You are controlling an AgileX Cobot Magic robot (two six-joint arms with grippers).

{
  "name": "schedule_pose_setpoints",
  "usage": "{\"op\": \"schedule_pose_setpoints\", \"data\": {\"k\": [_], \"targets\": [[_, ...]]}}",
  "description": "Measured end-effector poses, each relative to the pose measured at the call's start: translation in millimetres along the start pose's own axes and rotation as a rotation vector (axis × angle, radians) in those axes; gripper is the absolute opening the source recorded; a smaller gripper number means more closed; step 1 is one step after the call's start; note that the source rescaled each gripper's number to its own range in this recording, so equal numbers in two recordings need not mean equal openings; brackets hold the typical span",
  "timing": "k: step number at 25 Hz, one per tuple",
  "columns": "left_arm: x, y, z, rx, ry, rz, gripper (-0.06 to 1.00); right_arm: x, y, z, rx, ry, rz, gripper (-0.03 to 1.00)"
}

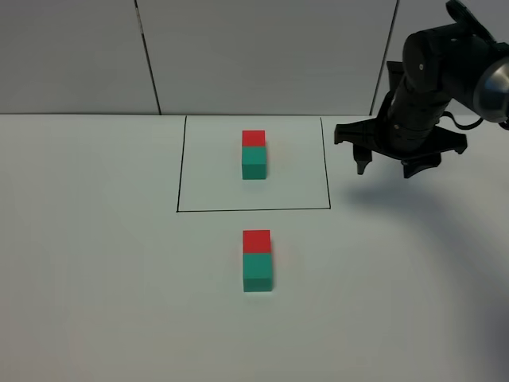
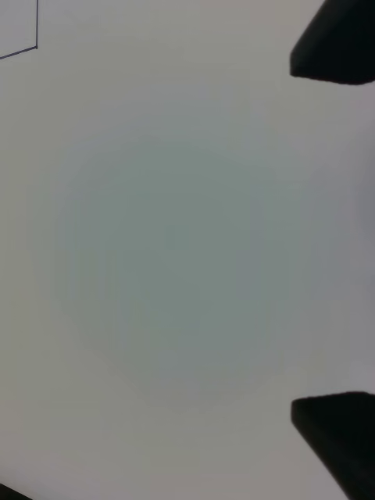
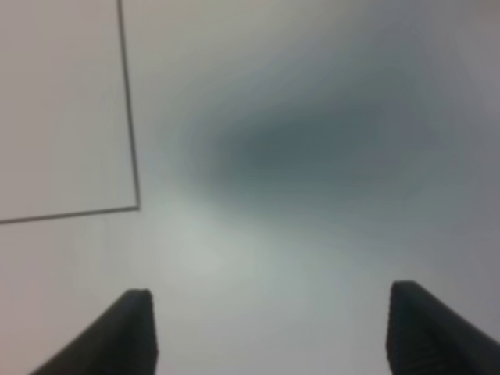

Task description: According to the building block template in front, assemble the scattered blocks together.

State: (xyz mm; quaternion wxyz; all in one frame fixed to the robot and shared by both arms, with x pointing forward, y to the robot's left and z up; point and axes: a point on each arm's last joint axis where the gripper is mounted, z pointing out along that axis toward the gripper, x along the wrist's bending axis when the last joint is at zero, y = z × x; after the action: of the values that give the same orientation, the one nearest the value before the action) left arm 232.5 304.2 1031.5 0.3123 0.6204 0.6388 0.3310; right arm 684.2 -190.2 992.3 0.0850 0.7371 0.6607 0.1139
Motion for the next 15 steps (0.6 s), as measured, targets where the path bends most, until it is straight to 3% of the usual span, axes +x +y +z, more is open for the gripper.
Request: {"op": "schedule_pose_setpoints", "data": {"k": [7,15], "targets": [[0,0,0,0.000,0.000,0.000,0.87,-20,-1,-1,0.052,-0.110,-0.041,0.58],[0,0,0,0.000,0.000,0.000,0.87,-43,5,0,0.066,-0.080,0.006,0.58]]}}
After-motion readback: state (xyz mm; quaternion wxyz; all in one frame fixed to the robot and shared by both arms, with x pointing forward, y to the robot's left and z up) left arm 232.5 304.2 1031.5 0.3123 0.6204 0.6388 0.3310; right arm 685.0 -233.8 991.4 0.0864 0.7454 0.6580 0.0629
